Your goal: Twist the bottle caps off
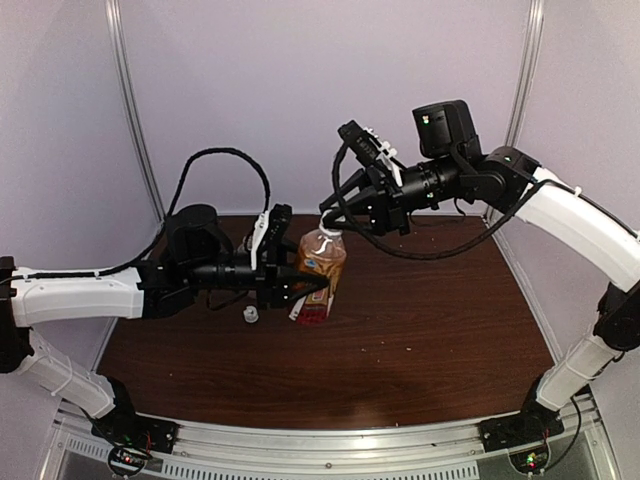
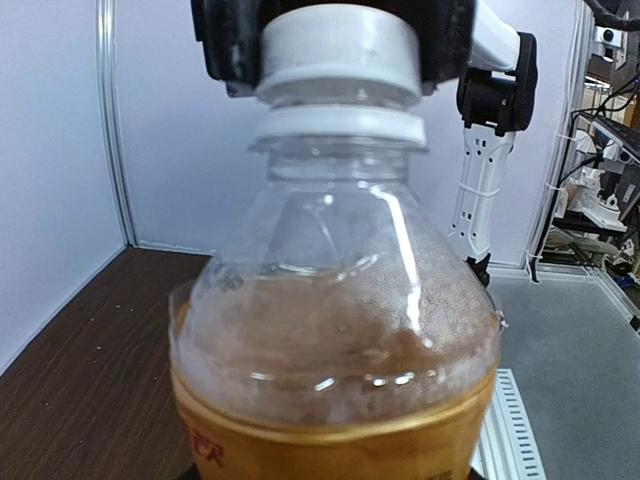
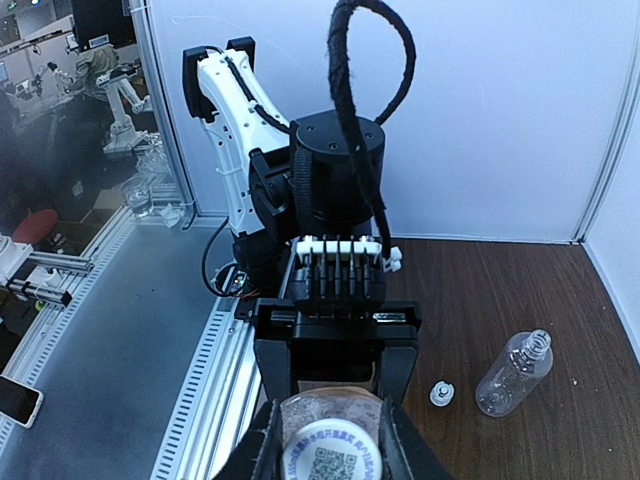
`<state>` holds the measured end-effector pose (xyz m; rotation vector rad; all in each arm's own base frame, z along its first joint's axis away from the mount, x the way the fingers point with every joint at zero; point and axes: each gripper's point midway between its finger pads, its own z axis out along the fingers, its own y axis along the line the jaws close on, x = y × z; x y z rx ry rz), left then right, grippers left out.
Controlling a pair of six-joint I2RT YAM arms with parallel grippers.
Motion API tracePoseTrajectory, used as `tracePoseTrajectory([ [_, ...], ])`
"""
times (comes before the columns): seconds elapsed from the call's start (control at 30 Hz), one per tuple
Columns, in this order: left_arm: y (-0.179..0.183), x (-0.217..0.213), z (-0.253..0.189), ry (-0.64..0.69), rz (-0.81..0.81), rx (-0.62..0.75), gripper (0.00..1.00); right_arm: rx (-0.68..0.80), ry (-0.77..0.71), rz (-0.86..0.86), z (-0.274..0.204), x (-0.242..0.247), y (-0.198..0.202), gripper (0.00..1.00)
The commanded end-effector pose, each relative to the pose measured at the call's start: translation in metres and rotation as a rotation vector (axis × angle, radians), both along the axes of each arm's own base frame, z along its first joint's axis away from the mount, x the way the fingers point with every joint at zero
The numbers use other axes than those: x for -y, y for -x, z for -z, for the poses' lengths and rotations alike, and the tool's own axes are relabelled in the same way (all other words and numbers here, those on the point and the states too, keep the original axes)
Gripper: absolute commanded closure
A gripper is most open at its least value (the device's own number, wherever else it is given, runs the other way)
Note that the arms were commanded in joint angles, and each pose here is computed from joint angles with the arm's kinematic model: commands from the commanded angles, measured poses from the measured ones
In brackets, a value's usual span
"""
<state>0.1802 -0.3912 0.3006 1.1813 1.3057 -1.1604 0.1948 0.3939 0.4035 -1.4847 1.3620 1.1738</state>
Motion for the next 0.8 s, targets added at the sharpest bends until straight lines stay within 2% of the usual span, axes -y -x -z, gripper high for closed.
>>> tracePoseTrajectory([
  [0.0,0.012,-0.005,-0.042,0.133,0.044,0.095,0.83,-0.029,0.040,-0.010,0.012,0.002,-0.004,0.70],
  [0.17,0.002,-0.005,-0.038,0.111,-0.009,0.091,0.83,-0.037,0.023,0.044,0.009,0.002,-0.011,0.59],
  [0.37,-0.020,-0.008,-0.032,0.065,-0.137,0.094,0.83,-0.049,-0.006,0.091,-0.001,0.004,-0.014,0.25],
  [0.43,-0.025,-0.009,-0.029,0.051,-0.171,0.092,0.83,-0.051,-0.016,0.108,-0.004,0.006,-0.015,0.18],
  [0.6,-0.036,-0.012,-0.025,0.027,-0.235,0.089,0.83,-0.102,-0.054,0.237,-0.018,0.010,-0.030,0.10],
  [0.77,-0.045,-0.014,-0.020,0.007,-0.283,0.082,0.83,-0.251,-0.109,0.499,-0.028,0.015,-0.068,0.09],
])
